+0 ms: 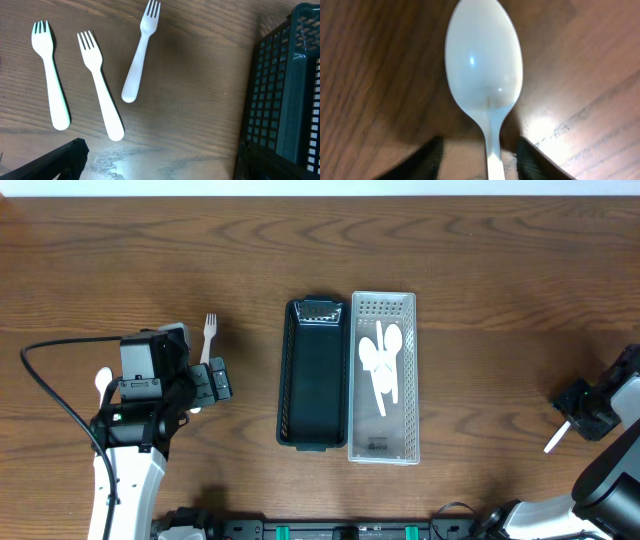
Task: Pack container
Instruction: 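Lower the right gripper onto the last white spoon and grasp it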
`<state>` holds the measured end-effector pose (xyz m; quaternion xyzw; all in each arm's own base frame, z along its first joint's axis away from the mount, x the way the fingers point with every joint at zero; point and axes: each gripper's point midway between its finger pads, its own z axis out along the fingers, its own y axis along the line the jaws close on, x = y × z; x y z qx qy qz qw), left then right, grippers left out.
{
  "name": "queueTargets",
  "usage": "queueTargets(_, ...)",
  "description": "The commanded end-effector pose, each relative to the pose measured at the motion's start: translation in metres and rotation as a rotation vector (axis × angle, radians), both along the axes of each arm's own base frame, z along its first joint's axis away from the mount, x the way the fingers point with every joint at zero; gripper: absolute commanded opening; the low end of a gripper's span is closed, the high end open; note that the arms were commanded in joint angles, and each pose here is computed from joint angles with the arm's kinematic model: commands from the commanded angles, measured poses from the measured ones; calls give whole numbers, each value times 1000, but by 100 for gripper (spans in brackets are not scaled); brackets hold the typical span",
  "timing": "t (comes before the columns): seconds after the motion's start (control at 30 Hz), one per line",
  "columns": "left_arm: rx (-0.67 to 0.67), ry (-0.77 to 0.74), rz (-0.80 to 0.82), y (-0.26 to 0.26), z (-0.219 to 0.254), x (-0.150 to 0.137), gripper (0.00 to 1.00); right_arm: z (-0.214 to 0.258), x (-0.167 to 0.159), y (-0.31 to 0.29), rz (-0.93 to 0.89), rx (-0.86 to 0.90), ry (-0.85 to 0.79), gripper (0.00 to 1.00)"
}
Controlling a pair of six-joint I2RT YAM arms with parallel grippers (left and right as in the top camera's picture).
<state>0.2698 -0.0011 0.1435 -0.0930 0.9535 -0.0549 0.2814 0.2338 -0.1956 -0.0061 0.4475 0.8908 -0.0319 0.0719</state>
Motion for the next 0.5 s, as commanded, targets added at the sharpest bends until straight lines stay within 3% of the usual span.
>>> queueTargets(0.0,-10,-19,5,0,8,5,98,-11,-12,8,-8,35,31,36)
queueTargets(0.3,-10,-19,5,0,8,5,98,-11,-10,8,-23,38,21,1)
queueTargets(0.47,-10,-19,5,0,8,5,98,-7,-1,14,-33,63,-15,1)
